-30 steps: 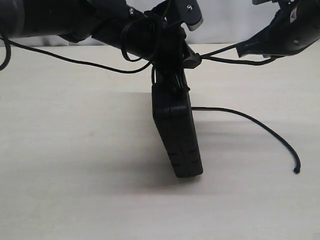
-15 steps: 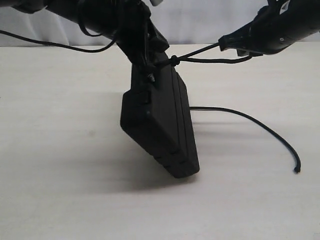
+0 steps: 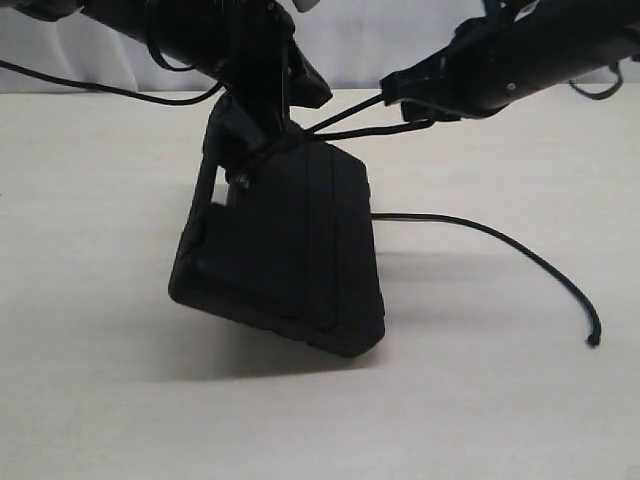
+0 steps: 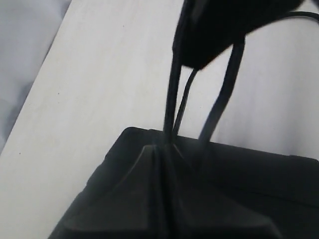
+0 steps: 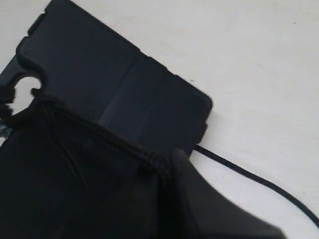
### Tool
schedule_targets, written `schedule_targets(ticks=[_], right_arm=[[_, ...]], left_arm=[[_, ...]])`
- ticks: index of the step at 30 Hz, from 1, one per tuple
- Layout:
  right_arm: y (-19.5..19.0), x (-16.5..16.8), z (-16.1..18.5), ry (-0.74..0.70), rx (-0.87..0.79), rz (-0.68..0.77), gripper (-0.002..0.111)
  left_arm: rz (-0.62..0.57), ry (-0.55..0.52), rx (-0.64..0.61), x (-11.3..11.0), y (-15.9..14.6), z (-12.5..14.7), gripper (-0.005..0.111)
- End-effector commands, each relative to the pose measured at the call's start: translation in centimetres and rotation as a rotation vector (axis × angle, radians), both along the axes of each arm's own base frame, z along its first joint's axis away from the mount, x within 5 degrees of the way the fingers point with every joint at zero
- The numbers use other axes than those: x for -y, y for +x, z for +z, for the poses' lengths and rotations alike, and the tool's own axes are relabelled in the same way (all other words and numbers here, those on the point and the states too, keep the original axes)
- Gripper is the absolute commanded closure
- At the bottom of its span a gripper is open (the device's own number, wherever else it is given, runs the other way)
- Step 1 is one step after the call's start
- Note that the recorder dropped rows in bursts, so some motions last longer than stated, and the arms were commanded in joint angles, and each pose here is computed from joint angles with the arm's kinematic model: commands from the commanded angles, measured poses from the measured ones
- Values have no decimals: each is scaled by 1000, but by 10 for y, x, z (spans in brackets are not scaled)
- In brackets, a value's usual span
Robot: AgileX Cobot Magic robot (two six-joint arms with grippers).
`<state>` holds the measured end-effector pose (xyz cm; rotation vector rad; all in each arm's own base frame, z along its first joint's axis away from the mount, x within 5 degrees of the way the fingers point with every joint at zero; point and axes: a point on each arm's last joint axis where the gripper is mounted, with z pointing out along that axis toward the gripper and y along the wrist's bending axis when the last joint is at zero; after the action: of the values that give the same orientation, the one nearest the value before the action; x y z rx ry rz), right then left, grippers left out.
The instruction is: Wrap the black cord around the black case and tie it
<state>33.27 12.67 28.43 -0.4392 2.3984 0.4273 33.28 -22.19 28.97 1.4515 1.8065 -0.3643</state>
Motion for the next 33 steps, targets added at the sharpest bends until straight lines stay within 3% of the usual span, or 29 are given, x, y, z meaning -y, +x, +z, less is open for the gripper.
schedule_targets(ticks=[1,6,11,14,17,19,23,29,30,33], right_arm=[[0,-21,-13,-41,18,77,104],[2,-23,-13,-40,32,67,104],[3,-23,-13,-41,35,67,104],[3,-23,-13,-42,38,68,104],[3,-23,-13,-51,45,80,104],[3,-23,-13,-53,44,82,104],[3,-23,-13,-53,46,83,104],[3,-23,-13,-55,48,86,104],[3,-23,-13,-55,48,86,104],[4,-23,-12,-63,66,95,103]], left_arm=[[7,41,0,-5,-1,0,107],[-76,145,-52,-9,-9,-8,107],[-61,67,-93,-4,-9,-7,104],[-71,80,-117,-2,-8,-14,90],[-53,73,-133,1,-3,-25,67],[-16,35,-149,6,5,-36,61],[41,26,-113,8,16,-47,61],[162,-80,-88,14,33,-59,61],[152,-72,-98,15,33,-64,63],[140,-58,-102,15,33,-67,88]])
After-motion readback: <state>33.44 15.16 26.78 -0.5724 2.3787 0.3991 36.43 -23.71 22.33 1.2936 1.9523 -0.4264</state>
